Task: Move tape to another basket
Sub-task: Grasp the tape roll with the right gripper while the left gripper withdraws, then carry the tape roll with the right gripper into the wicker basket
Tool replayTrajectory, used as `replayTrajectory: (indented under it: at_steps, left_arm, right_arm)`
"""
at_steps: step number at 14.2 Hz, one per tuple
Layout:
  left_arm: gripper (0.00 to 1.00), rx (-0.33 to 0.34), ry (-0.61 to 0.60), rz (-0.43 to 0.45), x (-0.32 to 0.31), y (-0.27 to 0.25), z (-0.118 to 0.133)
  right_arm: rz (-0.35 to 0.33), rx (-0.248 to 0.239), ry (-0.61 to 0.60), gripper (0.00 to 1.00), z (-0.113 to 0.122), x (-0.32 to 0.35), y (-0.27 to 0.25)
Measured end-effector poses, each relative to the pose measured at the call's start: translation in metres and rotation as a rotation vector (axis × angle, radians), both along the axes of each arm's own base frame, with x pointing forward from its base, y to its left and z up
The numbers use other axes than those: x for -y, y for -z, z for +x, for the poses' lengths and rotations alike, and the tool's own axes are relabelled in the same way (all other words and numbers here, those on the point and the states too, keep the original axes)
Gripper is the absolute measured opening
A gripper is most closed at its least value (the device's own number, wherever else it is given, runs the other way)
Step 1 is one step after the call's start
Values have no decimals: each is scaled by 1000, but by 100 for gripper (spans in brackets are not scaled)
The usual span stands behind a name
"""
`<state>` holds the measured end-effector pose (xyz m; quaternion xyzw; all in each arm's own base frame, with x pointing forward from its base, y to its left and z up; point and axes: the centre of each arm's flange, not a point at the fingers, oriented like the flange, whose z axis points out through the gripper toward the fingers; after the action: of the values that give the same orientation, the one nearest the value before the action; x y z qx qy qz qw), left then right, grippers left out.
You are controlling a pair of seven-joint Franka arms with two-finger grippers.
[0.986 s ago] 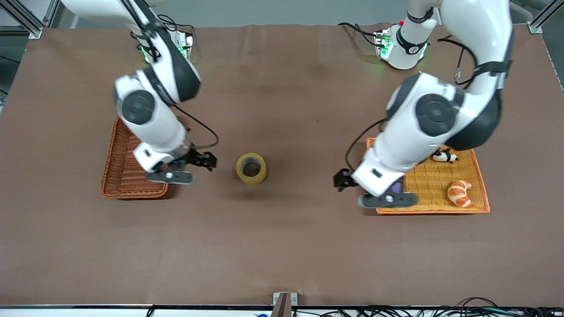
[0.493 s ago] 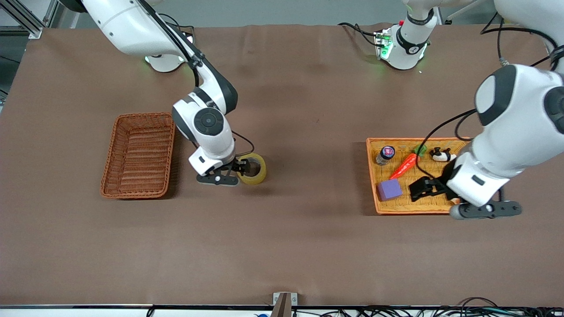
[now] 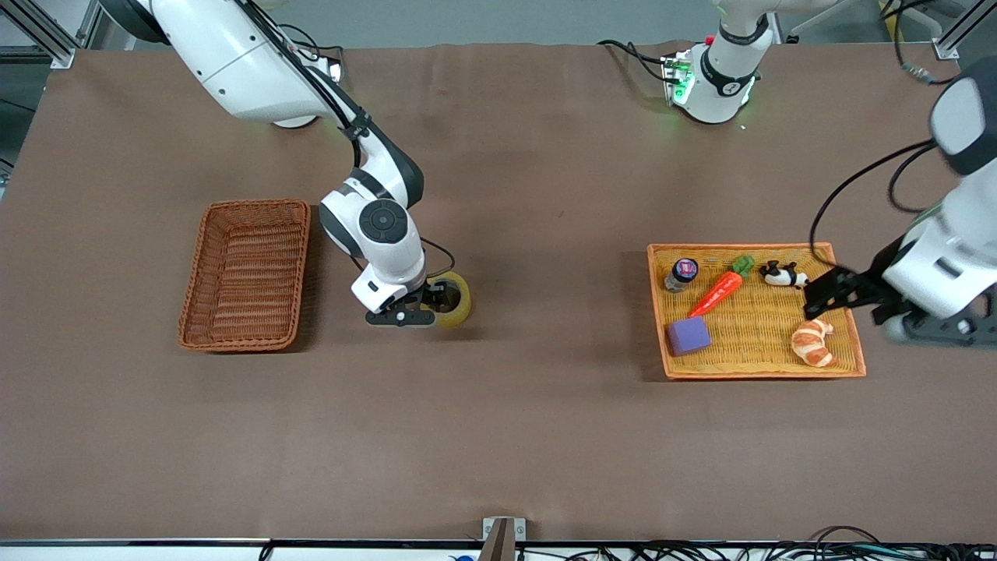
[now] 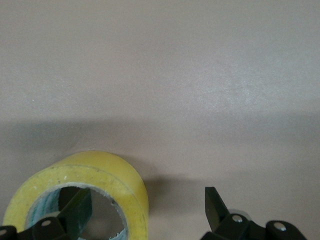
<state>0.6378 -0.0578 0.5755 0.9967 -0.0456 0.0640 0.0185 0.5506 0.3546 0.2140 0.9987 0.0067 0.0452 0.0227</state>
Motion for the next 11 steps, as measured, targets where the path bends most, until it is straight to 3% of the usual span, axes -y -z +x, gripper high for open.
replayTrajectory:
  at_steps: [6, 8, 10, 11]
  left_arm:
    - [100, -30, -6, 5, -19, -3, -56]
    - [93, -25, -17, 4, -26, -8, -67]
    - [96, -24, -22, 4, -29, -9, -71]
    - [96, -24, -20, 4, -28, -9, -72]
  right_arm:
    - [8, -8, -22, 100, -5, -1, 26]
    - [-5, -4, -39, 99, -6, 0, 32]
    - [-11, 2, -47, 98, -5, 1, 32]
    - [-12, 2, -47, 92, -5, 2, 32]
